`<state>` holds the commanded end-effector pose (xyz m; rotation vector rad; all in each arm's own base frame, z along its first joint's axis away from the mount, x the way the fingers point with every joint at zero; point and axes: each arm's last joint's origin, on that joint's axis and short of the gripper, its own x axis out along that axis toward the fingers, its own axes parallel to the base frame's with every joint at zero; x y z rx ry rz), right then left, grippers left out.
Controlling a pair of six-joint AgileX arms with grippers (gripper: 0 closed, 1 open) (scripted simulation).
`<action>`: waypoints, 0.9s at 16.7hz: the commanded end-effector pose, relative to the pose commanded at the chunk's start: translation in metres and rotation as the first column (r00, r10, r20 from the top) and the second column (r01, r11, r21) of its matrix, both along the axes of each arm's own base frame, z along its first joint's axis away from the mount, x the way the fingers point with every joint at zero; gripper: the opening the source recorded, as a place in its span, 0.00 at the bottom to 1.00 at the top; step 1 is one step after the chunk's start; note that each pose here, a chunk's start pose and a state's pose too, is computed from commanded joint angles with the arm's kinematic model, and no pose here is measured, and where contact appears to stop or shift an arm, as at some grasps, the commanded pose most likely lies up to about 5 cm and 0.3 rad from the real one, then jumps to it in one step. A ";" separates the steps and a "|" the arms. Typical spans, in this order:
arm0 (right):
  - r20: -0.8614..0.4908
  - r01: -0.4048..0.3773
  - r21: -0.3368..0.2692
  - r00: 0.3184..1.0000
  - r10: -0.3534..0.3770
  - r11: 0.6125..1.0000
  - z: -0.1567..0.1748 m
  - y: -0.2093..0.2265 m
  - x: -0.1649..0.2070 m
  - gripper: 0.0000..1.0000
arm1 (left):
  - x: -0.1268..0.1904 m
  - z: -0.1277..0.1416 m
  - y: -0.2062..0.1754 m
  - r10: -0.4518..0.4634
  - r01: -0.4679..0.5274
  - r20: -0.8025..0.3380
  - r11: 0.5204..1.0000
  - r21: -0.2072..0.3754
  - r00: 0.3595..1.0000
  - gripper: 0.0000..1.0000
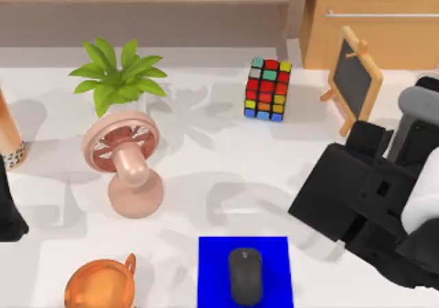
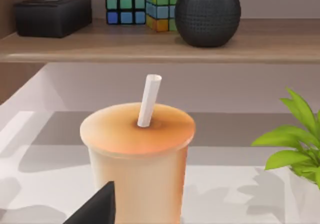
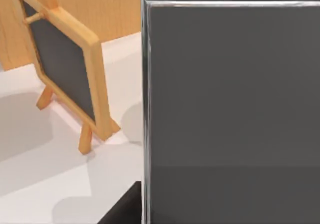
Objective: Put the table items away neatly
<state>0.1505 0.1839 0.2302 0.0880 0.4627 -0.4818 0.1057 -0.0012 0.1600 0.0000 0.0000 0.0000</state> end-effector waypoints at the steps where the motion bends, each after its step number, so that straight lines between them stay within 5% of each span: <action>1: 0.005 0.003 -0.002 1.000 -0.003 1.000 0.000 -0.001 0.000 0.00 | 0.000 0.000 0.000 0.000 0.000 0.000 1.000 0.000 1.000 1.00; 6: 0.000 -0.002 -0.003 1.000 0.002 1.000 0.000 0.000 -0.001 0.00 | 0.000 0.000 0.000 0.000 0.000 0.000 1.000 0.000 1.000 1.00; 15: -0.045 -0.171 -0.064 0.985 0.168 0.983 0.005 -0.008 -0.022 0.00 | 0.000 0.000 0.000 0.000 0.000 0.000 1.000 0.000 1.000 1.00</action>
